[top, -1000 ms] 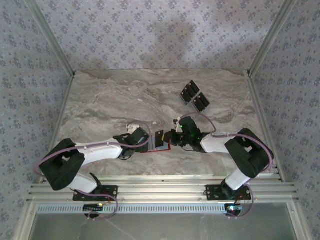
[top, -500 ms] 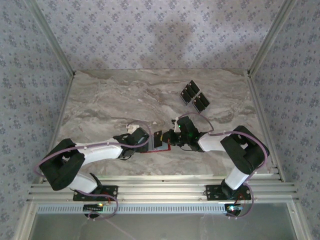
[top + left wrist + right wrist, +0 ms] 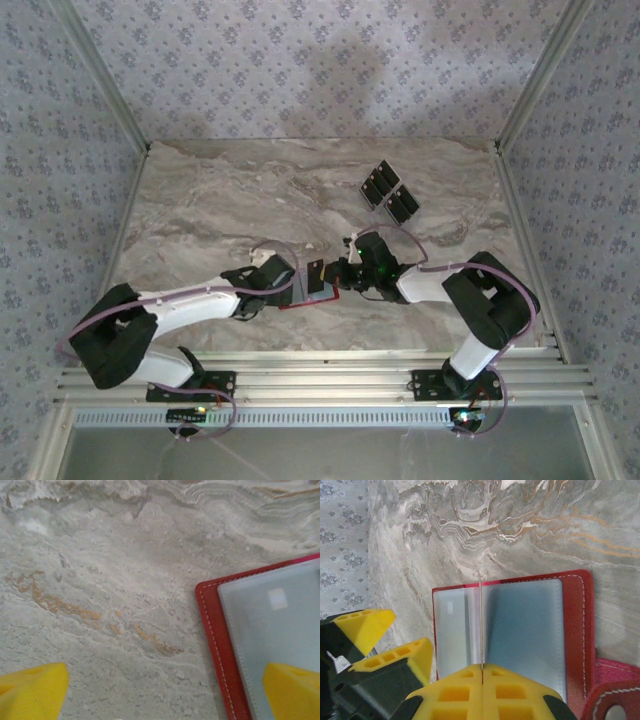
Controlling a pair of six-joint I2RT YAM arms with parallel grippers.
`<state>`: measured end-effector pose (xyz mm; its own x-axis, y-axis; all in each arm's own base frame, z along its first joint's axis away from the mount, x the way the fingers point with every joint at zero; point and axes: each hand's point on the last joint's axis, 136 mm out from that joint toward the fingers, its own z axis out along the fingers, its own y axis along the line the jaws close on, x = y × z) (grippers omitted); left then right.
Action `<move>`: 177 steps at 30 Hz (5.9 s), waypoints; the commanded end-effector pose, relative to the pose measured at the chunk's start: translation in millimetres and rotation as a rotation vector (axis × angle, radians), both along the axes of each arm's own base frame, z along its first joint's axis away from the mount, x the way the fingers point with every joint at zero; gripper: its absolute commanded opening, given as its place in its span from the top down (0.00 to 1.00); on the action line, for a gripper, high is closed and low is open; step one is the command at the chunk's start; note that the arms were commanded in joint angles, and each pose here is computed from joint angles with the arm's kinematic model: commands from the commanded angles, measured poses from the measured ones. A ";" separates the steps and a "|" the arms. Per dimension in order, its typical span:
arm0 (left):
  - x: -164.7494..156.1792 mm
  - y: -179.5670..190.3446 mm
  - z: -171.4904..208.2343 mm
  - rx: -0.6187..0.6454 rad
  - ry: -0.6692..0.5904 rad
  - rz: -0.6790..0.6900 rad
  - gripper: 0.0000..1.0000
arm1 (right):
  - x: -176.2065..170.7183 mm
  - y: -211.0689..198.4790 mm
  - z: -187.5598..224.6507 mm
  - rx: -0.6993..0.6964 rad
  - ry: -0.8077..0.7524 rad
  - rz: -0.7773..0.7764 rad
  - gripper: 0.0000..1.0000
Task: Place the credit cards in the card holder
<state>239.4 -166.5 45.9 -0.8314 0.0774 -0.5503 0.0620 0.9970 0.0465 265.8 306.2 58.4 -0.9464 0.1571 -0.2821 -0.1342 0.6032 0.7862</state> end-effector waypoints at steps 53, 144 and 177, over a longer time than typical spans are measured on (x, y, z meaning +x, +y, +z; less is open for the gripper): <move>-41.2 37.5 -35.8 0.156 0.103 0.071 0.00 | 0.2 14.6 9.8 0.072 -0.055 0.090 1.00; -30.3 24.1 -10.5 0.071 0.050 0.076 0.00 | -17.7 29.2 -24.7 -0.016 0.092 0.230 0.69; -6.8 36.1 -20.7 0.051 0.065 0.165 0.00 | -7.2 32.9 -33.1 -0.413 0.012 0.347 0.92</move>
